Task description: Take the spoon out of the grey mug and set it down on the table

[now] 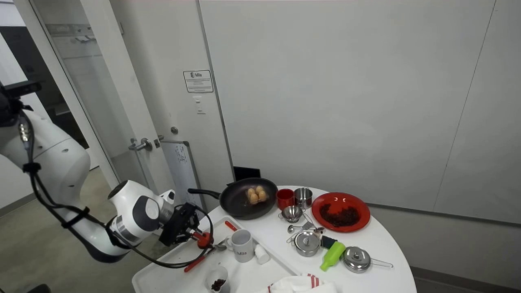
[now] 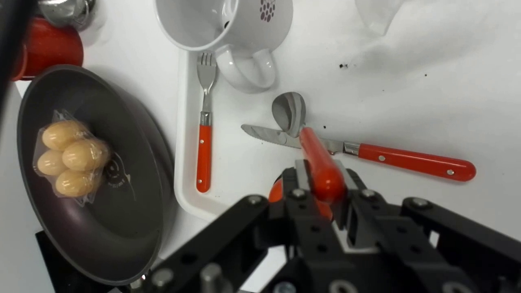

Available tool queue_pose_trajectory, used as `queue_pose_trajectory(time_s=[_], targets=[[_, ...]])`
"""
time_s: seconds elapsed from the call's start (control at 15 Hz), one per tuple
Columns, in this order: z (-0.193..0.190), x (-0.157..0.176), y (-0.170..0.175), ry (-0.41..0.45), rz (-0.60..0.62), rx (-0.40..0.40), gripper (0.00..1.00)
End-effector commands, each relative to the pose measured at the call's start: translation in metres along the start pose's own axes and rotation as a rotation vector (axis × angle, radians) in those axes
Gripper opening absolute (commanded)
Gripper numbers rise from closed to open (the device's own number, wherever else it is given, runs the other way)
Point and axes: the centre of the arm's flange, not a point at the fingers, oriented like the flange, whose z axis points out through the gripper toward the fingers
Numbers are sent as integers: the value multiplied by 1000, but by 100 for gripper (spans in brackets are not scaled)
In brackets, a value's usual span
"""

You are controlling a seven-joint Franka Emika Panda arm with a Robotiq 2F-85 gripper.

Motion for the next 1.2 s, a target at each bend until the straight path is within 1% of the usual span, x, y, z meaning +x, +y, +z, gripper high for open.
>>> queue_pose_trajectory(time_s=[0.0, 0.13, 0.2, 0.53, 1.13], targets=[[-3, -1, 6, 15, -18, 23, 42], [-3, -1, 4, 17, -16, 28, 55], [-2, -1, 4, 18, -15, 31, 64], [-2, 0, 2, 19, -15, 33, 100], [2, 4, 1, 27, -14, 36, 100]])
